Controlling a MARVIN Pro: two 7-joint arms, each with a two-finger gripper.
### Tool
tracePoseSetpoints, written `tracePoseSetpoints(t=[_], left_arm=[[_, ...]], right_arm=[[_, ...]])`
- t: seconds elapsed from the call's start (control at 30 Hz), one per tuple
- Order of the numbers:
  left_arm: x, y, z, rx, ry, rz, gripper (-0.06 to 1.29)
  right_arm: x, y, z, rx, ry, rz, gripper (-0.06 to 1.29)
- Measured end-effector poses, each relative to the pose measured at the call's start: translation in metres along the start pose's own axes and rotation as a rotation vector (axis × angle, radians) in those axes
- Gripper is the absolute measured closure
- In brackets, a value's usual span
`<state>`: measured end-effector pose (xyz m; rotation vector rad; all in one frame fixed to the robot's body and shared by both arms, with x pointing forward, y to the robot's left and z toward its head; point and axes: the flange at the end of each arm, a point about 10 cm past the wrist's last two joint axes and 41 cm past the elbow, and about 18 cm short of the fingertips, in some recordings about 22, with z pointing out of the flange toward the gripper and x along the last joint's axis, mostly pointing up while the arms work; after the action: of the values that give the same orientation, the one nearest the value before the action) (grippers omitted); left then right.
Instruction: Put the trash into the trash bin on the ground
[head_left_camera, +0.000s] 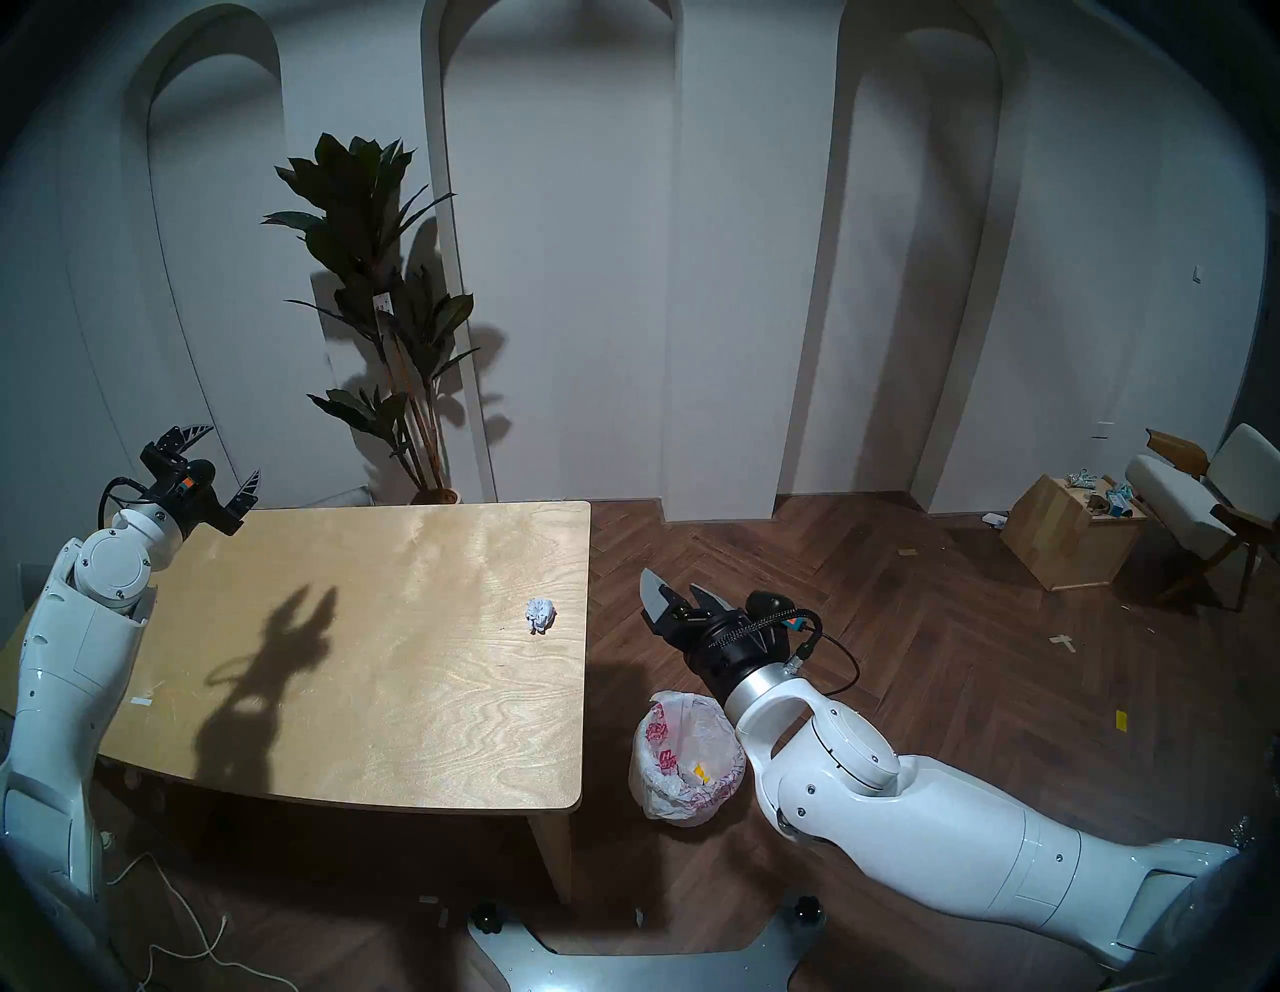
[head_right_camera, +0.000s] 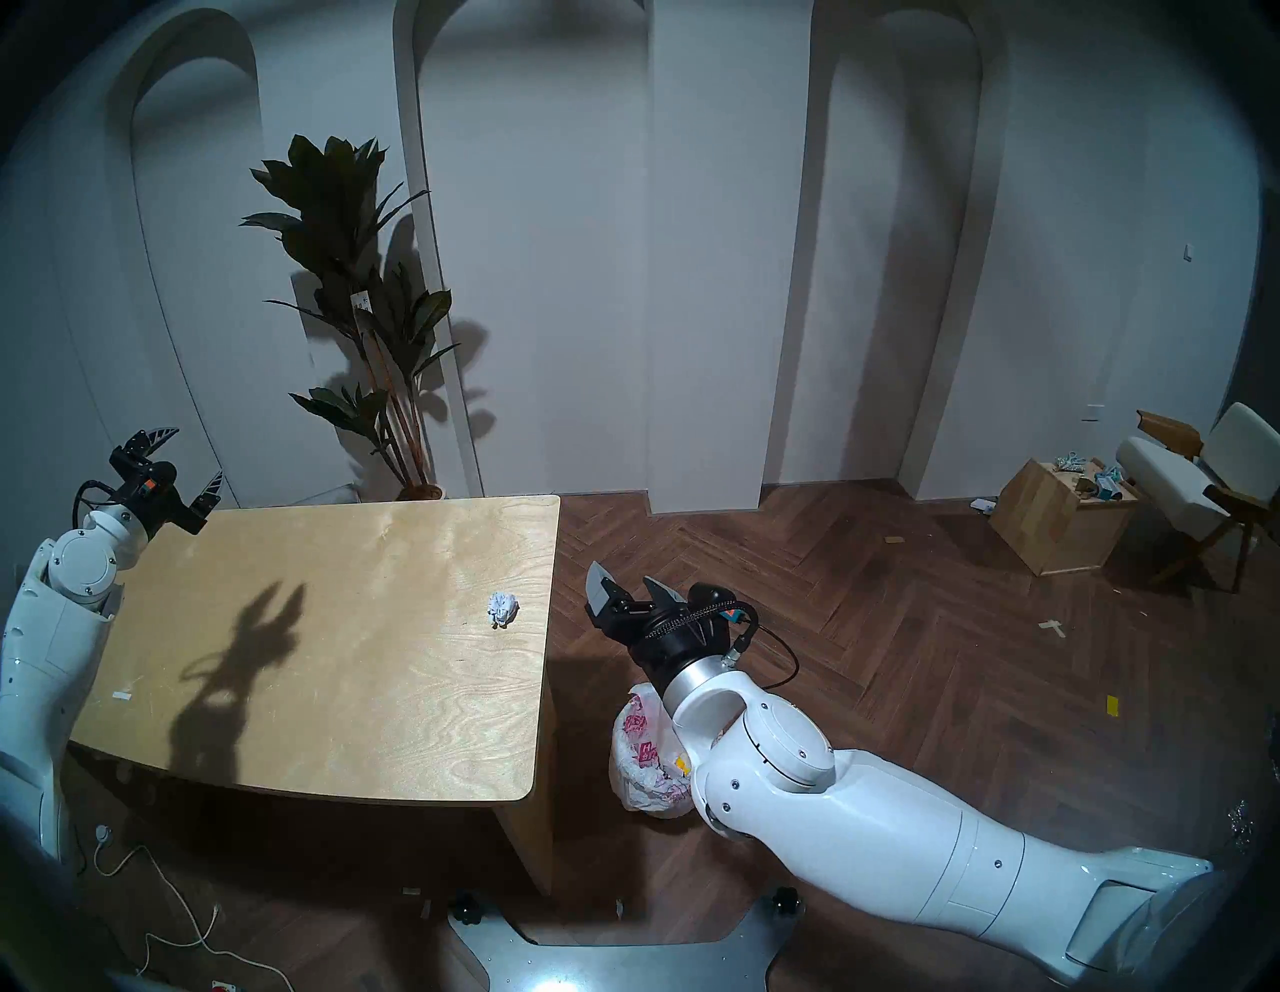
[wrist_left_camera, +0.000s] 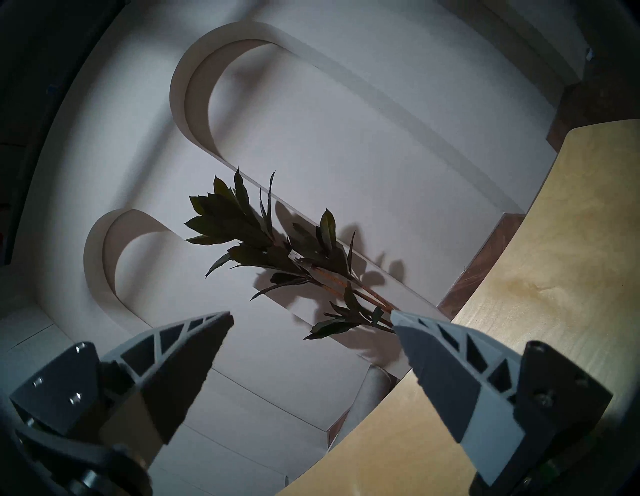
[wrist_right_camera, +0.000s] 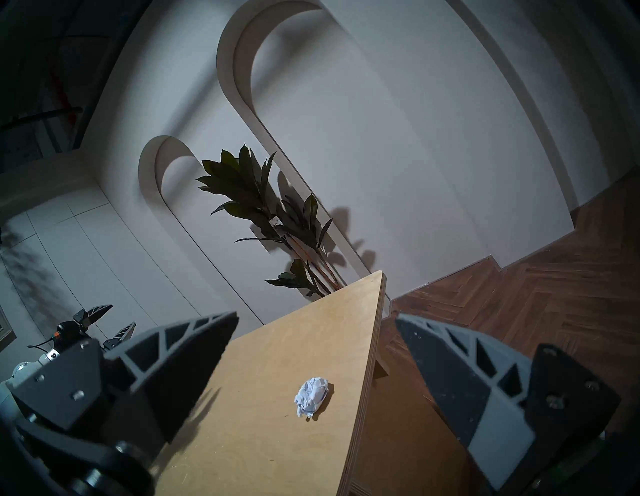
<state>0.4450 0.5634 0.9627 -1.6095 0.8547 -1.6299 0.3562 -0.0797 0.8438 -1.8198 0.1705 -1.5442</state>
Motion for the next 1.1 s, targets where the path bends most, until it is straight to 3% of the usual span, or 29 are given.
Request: tracePoseSetpoints(t=[1.1], left_arm=[[0.039,-0.007,-0.028,-0.186,0.120,0.031,-0.01]], right_arm=[[-0.023,-0.030,0.053,-0.011,-0.059,-0.085,0.00]])
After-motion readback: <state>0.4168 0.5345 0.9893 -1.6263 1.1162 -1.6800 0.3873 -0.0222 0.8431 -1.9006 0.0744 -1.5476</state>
